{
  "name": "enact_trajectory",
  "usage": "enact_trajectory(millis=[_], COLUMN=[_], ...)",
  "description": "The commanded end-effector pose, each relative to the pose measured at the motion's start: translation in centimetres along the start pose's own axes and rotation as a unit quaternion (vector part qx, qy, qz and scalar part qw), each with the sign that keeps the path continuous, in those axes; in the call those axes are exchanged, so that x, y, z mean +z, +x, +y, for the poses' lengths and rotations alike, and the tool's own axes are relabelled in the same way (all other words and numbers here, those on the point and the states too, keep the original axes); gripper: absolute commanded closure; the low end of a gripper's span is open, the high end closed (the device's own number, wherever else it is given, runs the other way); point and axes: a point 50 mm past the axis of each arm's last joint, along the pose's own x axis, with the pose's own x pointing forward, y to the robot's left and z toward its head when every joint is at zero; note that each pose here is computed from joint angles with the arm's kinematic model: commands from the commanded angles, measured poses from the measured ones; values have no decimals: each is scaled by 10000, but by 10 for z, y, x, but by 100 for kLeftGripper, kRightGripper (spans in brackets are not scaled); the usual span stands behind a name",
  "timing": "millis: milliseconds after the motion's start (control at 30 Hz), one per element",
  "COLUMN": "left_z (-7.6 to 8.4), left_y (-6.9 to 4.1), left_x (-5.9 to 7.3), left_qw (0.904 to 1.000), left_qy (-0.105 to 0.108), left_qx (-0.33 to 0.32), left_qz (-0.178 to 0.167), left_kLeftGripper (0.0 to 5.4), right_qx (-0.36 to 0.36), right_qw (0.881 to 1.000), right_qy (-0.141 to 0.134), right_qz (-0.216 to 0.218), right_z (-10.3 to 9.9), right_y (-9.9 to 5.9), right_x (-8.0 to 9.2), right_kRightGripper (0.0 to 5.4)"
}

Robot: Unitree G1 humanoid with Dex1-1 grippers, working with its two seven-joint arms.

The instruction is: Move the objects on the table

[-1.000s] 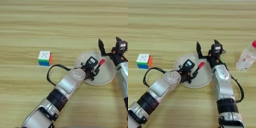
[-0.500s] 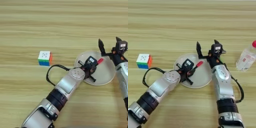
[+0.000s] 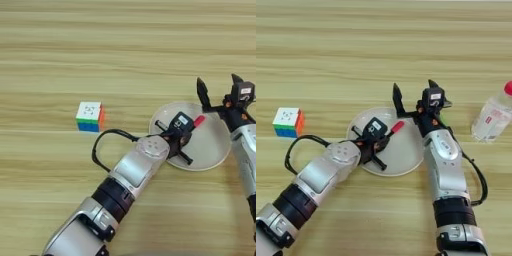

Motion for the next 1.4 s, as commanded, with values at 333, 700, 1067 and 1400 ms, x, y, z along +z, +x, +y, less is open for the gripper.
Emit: enact_trajectory(millis=[333, 700, 1067, 1400], left_z=[-9, 6, 29, 54], left_y=[-6, -21, -50, -78], left_x=[11, 39, 39, 17], left_qw=[9989, 9939, 9860, 9744], left_qy=[-414, -732, -1027, -1344], left_qx=[0, 218, 797, 1499], left_qz=[-239, -801, -1043, -996], left_kLeftGripper=[500, 500, 500, 500], right_qx=[-54, -80, -97, -108], right_qw=[10000, 9999, 9999, 9999], right_qy=[20, 8, 4, -2], right_qz=[34, 62, 59, 70], right_z=[-1, -3, -3, -5], right_y=[0, 0, 1, 2], right_x=[-1, -3, -3, -4], right_kRightGripper=[0, 0, 0, 0])
